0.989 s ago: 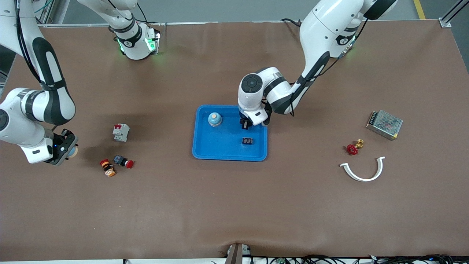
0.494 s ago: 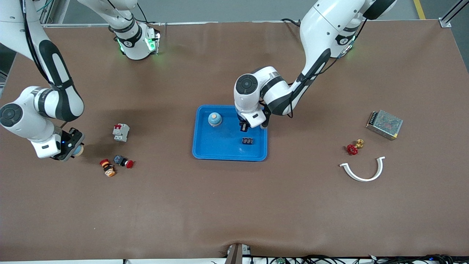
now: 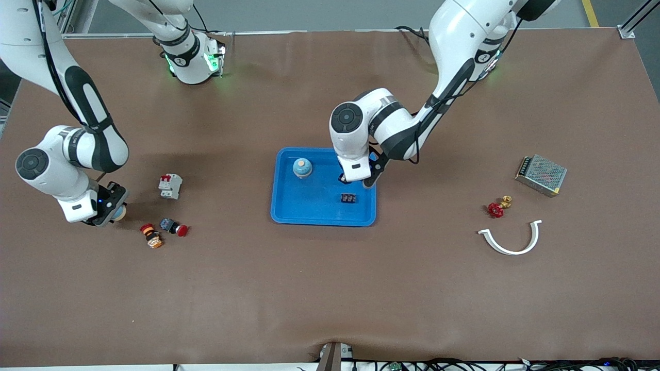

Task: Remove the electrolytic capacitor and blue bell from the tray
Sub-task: 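Set the bell on the table while the left gripper lifts the capacitor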

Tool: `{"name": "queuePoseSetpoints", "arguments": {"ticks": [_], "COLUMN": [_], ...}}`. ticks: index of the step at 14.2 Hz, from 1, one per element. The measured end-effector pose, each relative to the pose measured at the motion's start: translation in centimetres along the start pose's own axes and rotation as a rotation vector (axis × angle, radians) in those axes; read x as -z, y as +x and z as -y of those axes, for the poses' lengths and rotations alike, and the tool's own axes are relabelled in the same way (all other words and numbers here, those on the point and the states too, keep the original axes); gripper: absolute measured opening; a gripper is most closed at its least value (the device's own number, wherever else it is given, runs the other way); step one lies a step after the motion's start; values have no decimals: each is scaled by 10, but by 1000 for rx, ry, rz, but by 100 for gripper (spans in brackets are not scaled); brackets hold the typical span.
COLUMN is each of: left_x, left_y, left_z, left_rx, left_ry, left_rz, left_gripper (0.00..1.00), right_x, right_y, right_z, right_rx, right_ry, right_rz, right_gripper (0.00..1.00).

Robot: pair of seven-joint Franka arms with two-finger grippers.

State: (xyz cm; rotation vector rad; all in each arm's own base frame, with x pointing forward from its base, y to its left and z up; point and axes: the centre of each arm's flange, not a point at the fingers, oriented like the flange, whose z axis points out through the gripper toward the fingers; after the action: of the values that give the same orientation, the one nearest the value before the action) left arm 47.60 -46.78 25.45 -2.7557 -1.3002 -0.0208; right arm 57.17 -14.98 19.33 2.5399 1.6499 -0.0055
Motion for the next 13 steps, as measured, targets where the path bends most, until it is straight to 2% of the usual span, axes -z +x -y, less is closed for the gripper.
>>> {"name": "queuePoseSetpoints", "arguments": {"ticks": [3, 6, 8, 10, 13], "left_x": [16, 25, 28, 27, 22], "left_y": [28, 64, 89, 108, 128], "left_z": [5, 21, 29, 37, 51], "left_rx": [-148, -281, -347, -409, -486], "left_ry": [-7, -5, -8, -3, 12], "left_rz": [6, 47, 65, 66, 64], "left_gripper": [34, 34, 34, 34, 34], "right_x": [-11, -12, -12, -11, -3], "right_y": [3, 4, 5, 6, 11], "right_z": [2, 3, 3, 2, -1], "right_rx": [5, 4, -19, -28, -35], "right_ry": [-2, -1, 2, 2, 3], "right_rz": [-3, -6, -19, -27, -38], "right_gripper": [65, 65, 78, 97, 100]}}
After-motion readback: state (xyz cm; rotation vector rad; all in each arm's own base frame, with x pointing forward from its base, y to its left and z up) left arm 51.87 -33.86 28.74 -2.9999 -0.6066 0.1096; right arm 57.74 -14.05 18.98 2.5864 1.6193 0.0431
